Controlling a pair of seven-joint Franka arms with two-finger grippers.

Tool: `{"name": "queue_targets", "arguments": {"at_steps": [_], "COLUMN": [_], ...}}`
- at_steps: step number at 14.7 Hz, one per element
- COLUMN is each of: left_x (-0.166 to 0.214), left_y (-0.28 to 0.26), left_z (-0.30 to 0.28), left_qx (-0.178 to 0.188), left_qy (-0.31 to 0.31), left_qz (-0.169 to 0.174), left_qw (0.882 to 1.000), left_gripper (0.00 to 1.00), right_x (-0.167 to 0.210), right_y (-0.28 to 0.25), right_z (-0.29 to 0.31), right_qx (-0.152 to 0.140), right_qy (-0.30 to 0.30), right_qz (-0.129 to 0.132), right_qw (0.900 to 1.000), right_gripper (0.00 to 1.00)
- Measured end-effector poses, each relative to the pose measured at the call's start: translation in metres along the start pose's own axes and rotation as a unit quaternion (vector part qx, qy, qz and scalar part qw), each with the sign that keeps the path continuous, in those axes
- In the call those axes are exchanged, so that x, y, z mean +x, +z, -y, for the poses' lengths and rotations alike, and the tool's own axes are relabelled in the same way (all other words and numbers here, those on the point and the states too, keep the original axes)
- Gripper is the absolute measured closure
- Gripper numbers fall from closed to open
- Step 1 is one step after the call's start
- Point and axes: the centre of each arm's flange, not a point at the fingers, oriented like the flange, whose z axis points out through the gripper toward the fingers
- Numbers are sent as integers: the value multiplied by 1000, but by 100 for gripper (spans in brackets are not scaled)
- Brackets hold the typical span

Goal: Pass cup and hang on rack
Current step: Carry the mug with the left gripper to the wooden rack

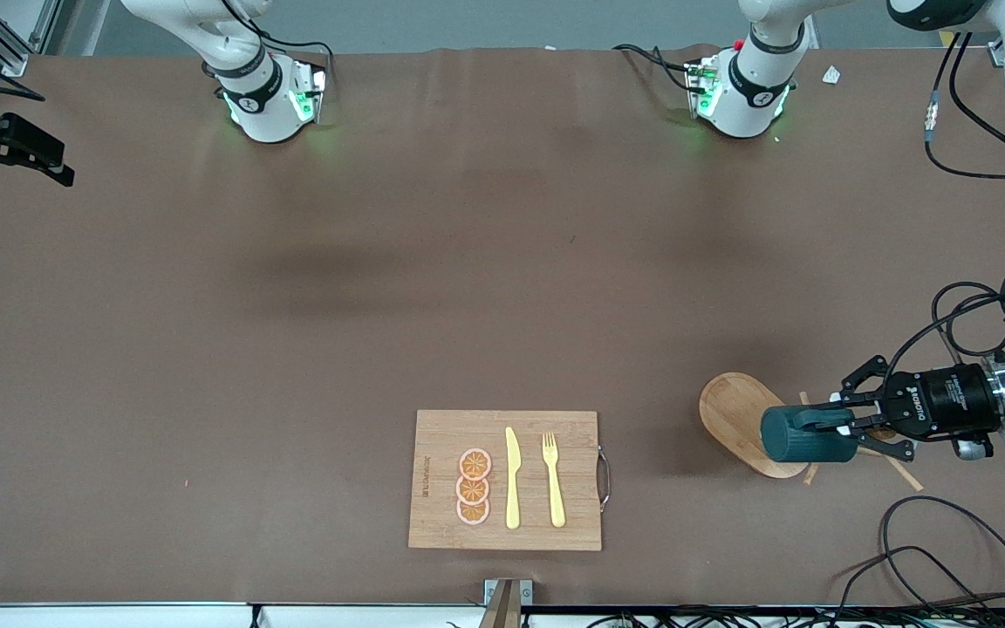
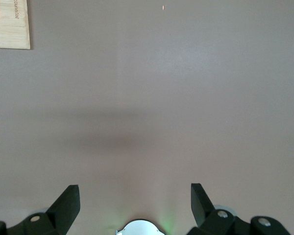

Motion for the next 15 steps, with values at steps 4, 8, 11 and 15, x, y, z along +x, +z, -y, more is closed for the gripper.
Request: {"name": "queue_targets", "arguments": {"at_steps": [4,8,11,15], "left_x": [5,15,23,26], "left_y": [-1,-5,-7,-5], "left_z": [1,3,4,5], "left_qx": [3,4,5,6], "left_qy": [-3,1,1,3], "left_qz": [4,11,14,15], "left_qw": [1000,1000,1000,1000], "left_gripper": [79,79,79,79], "right_x": [0,0,0,0], "right_y": [0,0,0,0], "right_z": [0,0,0,1], "right_qx": [0,0,0,0], "right_qy": [0,0,0,-2], "right_qz": [0,0,0,0], "right_qw": [1000,1000,1000,1000], "right_gripper": [0,0,0,0]}}
